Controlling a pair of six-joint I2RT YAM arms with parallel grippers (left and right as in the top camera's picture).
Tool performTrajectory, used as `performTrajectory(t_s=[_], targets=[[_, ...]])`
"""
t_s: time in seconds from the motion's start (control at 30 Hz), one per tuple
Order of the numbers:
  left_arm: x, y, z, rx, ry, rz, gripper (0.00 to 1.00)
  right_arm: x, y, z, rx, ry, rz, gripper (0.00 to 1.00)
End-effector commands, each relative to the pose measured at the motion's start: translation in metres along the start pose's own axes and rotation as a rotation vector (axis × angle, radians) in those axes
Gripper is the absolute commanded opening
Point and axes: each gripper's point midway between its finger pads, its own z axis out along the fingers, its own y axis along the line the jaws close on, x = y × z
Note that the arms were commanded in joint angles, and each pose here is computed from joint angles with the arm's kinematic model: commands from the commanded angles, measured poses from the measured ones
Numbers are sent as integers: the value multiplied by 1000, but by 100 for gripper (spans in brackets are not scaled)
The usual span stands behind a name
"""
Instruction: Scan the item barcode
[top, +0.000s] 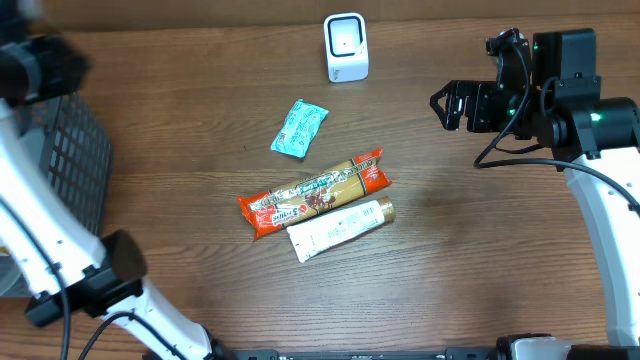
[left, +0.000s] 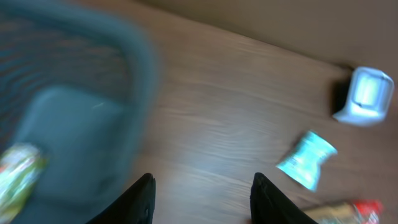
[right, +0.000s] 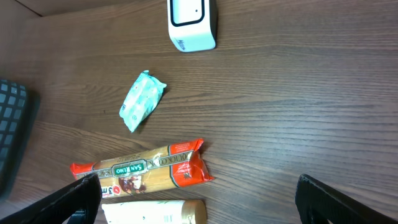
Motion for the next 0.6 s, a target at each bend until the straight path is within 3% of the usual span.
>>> performTrajectory(t_s=[0.0, 0.33, 0.43, 0.57], targets=[[4, 43, -29, -77, -46, -142, 43, -8, 5, -6, -5, -27, -13, 100], [34, 136, -47, -255, -12, -305, 49, -8, 5, -6, -5, -27, -13, 100], [47, 160, -48, -351, 31, -335, 66, -10, 5, -6, -6, -35, -16, 100], [40, 175, -38, -370, 10, -333, 93, -11, 5, -6, -6, -41, -19, 100]])
